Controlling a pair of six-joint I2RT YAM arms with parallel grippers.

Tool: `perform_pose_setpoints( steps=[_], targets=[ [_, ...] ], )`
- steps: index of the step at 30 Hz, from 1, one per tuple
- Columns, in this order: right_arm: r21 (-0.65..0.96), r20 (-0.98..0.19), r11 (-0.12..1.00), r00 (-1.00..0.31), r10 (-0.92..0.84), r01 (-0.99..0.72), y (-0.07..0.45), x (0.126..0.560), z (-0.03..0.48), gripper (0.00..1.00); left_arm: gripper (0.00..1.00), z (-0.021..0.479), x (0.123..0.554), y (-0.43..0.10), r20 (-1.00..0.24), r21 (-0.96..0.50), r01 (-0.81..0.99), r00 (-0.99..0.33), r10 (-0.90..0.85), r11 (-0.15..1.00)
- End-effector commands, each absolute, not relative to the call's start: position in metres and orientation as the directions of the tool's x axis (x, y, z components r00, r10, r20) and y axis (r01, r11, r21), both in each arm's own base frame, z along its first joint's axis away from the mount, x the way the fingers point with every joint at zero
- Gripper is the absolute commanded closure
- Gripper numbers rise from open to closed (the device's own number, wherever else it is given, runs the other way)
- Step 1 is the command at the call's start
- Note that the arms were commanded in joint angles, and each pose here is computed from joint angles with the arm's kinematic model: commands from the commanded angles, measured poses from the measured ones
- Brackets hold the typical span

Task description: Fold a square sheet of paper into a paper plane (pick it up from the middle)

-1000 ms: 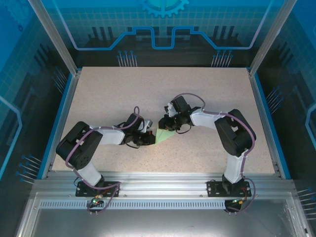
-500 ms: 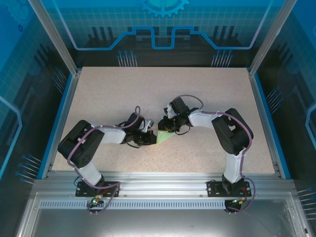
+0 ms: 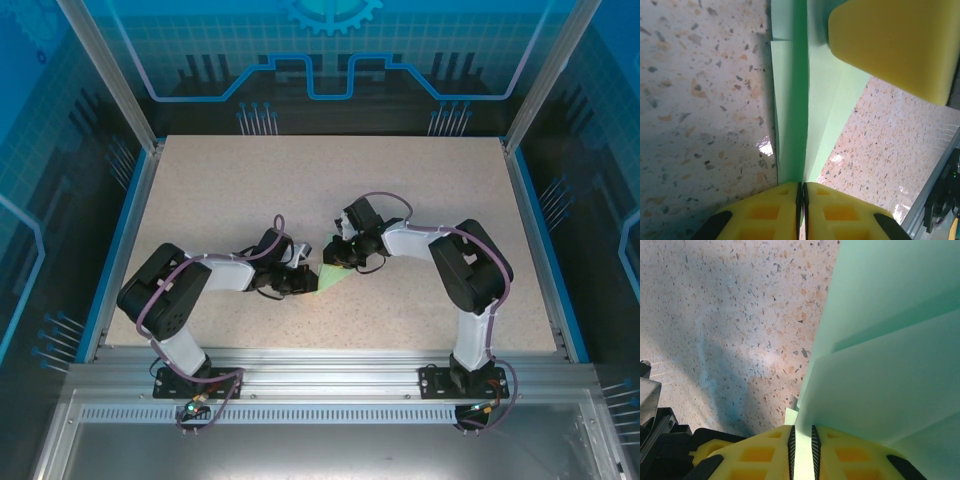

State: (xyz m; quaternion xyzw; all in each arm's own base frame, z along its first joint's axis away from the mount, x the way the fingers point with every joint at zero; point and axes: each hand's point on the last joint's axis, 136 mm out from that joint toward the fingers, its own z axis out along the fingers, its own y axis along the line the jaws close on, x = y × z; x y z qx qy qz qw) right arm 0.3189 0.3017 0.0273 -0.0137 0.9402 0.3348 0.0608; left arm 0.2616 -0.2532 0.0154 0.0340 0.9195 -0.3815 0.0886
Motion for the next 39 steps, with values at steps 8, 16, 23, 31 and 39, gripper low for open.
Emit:
perform_pose_setpoints(
  steps=[8, 16, 23, 31, 39],
  targets=[
    [0.663, -0.120, 0.745, -0.993, 0.008, -0.074, 0.310, 0.323, 0.033, 0.79, 1.00, 0.014, 0.258, -0.248, -0.170, -0.689, 0.116, -0.985, -0.004, 0.716],
    [0.654, -0.114, 0.753, -0.993, -0.001, -0.076, 0.312, 0.327, 0.029, 0.78, 1.00, 0.014, 0.264, -0.245, -0.165, -0.682, 0.085, -0.985, -0.040, 0.726],
    [0.625, -0.104, 0.777, -0.995, -0.004, -0.069, 0.307, 0.330, 0.021, 0.78, 1.00, 0.011, 0.263, -0.242, -0.151, -0.683, 0.058, -0.986, -0.063, 0.728],
    [0.620, -0.086, 0.783, -0.996, 0.008, -0.047, 0.303, 0.333, 0.009, 0.79, 1.00, 0.013, 0.264, -0.242, -0.151, -0.686, 0.053, -0.986, -0.070, 0.726],
    [0.617, -0.071, 0.786, -0.997, 0.011, -0.036, 0.301, 0.331, 0.003, 0.79, 1.00, 0.015, 0.260, -0.240, -0.153, -0.684, 0.054, -0.986, -0.071, 0.727]
  ],
)
